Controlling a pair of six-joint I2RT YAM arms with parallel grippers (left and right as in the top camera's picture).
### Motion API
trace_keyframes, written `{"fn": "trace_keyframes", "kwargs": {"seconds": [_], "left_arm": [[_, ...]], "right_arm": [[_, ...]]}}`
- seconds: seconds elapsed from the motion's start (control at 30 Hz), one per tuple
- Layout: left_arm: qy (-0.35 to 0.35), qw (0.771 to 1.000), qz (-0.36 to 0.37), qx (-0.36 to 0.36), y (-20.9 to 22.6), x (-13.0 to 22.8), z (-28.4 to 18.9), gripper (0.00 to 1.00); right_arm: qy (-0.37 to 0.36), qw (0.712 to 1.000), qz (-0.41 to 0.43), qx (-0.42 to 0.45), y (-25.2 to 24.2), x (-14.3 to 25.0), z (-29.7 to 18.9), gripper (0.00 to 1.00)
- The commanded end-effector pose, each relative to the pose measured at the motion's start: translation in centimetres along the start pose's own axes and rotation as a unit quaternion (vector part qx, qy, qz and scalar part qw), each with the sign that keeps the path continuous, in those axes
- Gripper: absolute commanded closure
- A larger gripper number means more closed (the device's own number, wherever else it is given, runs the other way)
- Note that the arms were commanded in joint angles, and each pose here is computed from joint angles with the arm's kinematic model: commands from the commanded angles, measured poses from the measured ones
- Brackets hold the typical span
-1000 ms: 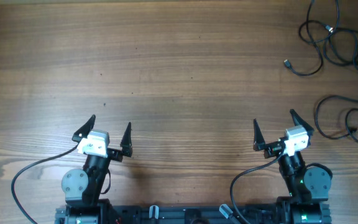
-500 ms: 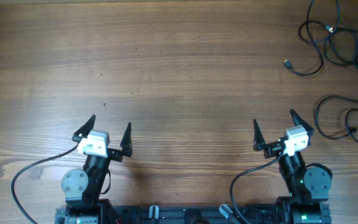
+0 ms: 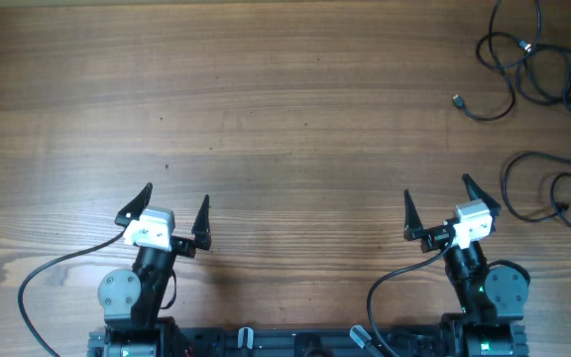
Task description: Untangle cables
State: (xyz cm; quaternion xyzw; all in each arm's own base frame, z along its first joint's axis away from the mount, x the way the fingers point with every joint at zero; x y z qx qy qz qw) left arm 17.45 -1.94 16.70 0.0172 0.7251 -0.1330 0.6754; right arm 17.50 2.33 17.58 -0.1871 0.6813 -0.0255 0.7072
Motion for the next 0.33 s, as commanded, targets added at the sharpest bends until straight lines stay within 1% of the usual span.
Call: {"fn": "trace_keyframes", "kwargs": {"seconds": [0.0, 0.3], "left_arm": [[-0.002, 1.0, 0.007, 0.0, 0.01, 0.08, -0.04, 0.0], [-0.002, 1.0, 0.007, 0.0, 0.01, 0.08, -0.04, 0.0]], "right_arm": [[-0.002, 1.0, -0.002, 0.005, -0.07, -0.05, -0.02, 0.0], [-0.002, 1.0, -0.002, 0.005, -0.07, -0.05, -0.02, 0.0]]}}
Point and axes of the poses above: each gripper's point midway between its finger pads, its own z axis out along the fingers, its own y axis along the line the jaws close on, x = y × z, the point moved 7 cm from there along -z, back along the fingers, and after that the axes turned 10 degrees about -z, right-handed, at the moved point
